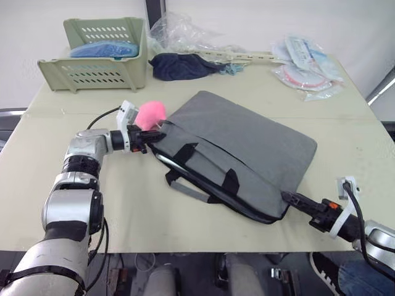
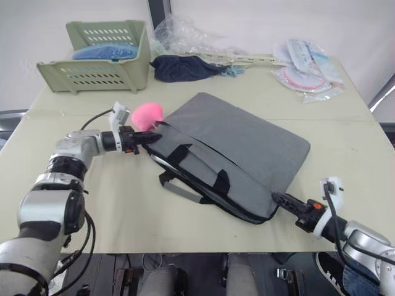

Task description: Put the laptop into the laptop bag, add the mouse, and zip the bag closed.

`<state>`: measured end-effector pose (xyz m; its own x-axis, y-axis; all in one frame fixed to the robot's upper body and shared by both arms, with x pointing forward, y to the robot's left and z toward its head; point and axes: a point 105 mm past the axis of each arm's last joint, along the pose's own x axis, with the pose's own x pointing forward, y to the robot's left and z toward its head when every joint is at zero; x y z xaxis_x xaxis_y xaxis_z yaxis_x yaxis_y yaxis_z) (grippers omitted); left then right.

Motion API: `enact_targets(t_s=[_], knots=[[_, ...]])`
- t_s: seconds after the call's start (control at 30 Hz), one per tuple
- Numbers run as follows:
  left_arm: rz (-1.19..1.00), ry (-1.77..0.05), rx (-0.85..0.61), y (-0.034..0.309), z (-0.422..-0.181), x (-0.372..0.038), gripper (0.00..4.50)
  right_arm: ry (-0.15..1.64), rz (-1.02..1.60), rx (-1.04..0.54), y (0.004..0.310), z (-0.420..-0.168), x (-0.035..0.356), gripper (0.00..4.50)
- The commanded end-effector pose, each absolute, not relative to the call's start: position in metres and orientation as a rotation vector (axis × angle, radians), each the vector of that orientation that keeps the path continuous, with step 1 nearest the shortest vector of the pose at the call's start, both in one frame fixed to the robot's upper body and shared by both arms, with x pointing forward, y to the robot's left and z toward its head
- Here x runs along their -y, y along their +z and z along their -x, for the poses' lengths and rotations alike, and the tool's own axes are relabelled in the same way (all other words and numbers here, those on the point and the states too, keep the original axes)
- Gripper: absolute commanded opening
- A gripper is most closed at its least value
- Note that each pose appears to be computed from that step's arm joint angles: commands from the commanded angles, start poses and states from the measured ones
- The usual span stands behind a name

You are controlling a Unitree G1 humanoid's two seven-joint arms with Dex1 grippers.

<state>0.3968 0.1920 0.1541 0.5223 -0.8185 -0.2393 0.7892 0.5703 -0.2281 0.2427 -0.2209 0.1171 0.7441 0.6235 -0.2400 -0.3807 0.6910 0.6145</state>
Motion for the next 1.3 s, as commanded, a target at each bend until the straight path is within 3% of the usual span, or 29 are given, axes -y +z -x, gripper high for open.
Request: enact_targets(t_s=[0.03, 0.33, 0.67, 1.07, 1.1, 1.2, 1.3], knots=[[0.107, -0.941, -0.352, 0.156, -0.369, -0.213, 0.00, 0.612, -0.529, -0.411, 0.132, -0.254, 0.223, 0.03], [0.135, -0.886, -0.396, 0.149, -0.308, -0.220, 0.00, 0.662, -0.477, -0.441, 0.139, -0.279, 0.215, 0.03], [0.160, -0.814, -0.450, 0.135, -0.280, -0.229, 0.00, 0.665, -0.461, -0.468, 0.140, -0.278, 0.217, 0.03], [0.125, -0.803, -0.475, 0.125, -0.280, -0.230, 0.00, 0.643, -0.454, -0.472, 0.137, -0.273, 0.225, 0.03], [0.124, -0.805, -0.475, 0.126, -0.280, -0.231, 0.00, 0.639, -0.444, -0.469, 0.137, -0.273, 0.226, 0.46], [0.132, -0.837, -0.478, 0.130, -0.276, -0.231, 1.01, 0.617, -0.449, -0.444, 0.140, -0.276, 0.232, 1.57], [0.119, -0.826, -0.486, 0.132, -0.273, -0.239, 2.46, 0.596, -0.445, -0.424, 0.142, -0.278, 0.240, 3.05]])
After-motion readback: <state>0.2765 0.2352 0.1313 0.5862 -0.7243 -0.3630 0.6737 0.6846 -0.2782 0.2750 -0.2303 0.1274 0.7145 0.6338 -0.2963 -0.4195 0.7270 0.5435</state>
